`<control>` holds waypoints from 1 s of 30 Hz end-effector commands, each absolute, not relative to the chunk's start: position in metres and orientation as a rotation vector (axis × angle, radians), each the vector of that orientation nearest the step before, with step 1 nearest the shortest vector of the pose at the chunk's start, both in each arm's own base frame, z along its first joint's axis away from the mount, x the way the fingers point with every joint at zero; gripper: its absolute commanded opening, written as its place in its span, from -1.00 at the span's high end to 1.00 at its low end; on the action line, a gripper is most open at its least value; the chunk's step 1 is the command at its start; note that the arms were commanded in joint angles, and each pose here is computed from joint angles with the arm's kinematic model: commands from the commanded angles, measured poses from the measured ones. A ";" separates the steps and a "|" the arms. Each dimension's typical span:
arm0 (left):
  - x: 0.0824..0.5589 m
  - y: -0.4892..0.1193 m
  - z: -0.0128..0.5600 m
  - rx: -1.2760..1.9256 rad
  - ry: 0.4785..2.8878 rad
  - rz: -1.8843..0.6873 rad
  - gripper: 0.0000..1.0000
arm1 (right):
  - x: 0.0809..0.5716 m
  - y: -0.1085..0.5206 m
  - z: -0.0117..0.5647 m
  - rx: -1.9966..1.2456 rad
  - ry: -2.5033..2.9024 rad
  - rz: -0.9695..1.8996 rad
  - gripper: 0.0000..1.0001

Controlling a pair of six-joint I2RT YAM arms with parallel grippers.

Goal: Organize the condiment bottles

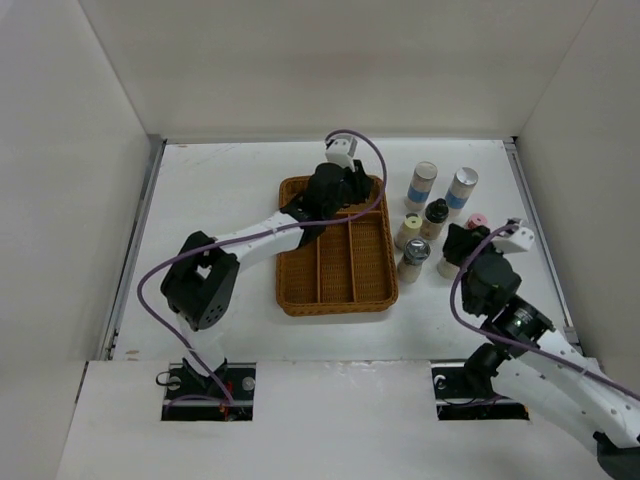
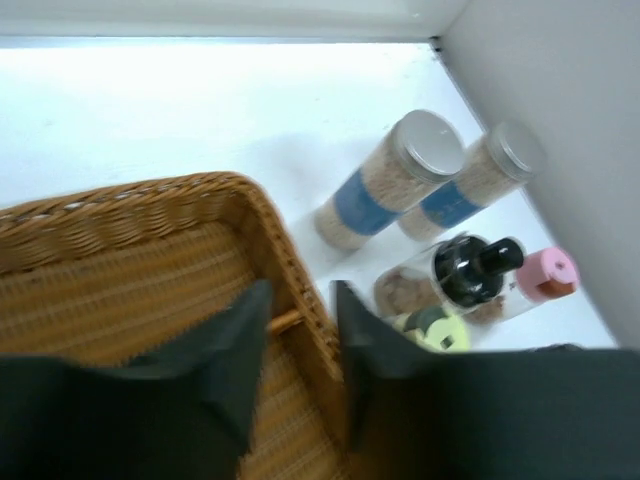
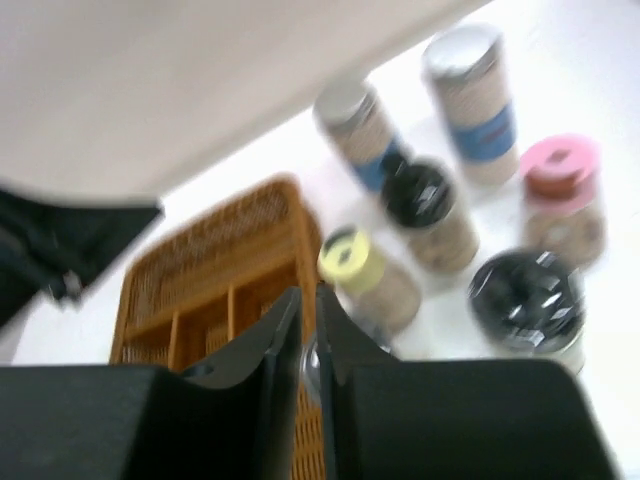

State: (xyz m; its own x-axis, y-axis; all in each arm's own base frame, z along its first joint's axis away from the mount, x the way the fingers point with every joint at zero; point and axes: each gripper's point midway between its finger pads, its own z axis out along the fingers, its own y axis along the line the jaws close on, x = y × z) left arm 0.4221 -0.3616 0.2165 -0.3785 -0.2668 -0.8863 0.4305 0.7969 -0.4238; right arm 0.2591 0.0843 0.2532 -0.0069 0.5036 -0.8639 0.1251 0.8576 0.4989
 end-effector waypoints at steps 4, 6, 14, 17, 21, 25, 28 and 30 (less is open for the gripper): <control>0.431 -0.422 0.258 0.253 1.668 -0.866 0.07 | 0.287 0.064 0.296 0.608 1.462 0.393 0.02; 0.432 -0.435 0.255 0.289 1.664 -0.860 -0.29 | 0.297 0.059 0.290 0.615 1.477 0.386 -0.22; 0.445 -0.477 0.243 0.408 1.632 -0.789 -0.69 | 0.298 0.060 0.273 0.606 1.497 0.424 -0.47; 0.454 -0.491 0.235 0.439 1.630 -0.761 -0.70 | 0.289 0.051 0.276 0.629 1.451 0.429 -0.53; 0.467 -0.502 0.231 0.486 1.618 -0.692 -0.72 | 0.281 0.041 0.281 0.650 1.404 0.412 -0.55; 0.479 -0.510 0.226 0.512 1.622 -0.653 -0.72 | 0.275 0.034 0.289 0.663 1.366 0.411 -0.56; 0.483 -0.515 0.217 0.530 1.624 -0.633 -0.72 | 0.270 0.038 0.294 0.650 1.355 0.437 -0.56; 0.485 -0.521 0.216 0.531 1.618 -0.643 -0.72 | 0.269 0.039 0.295 0.645 1.351 0.439 -0.56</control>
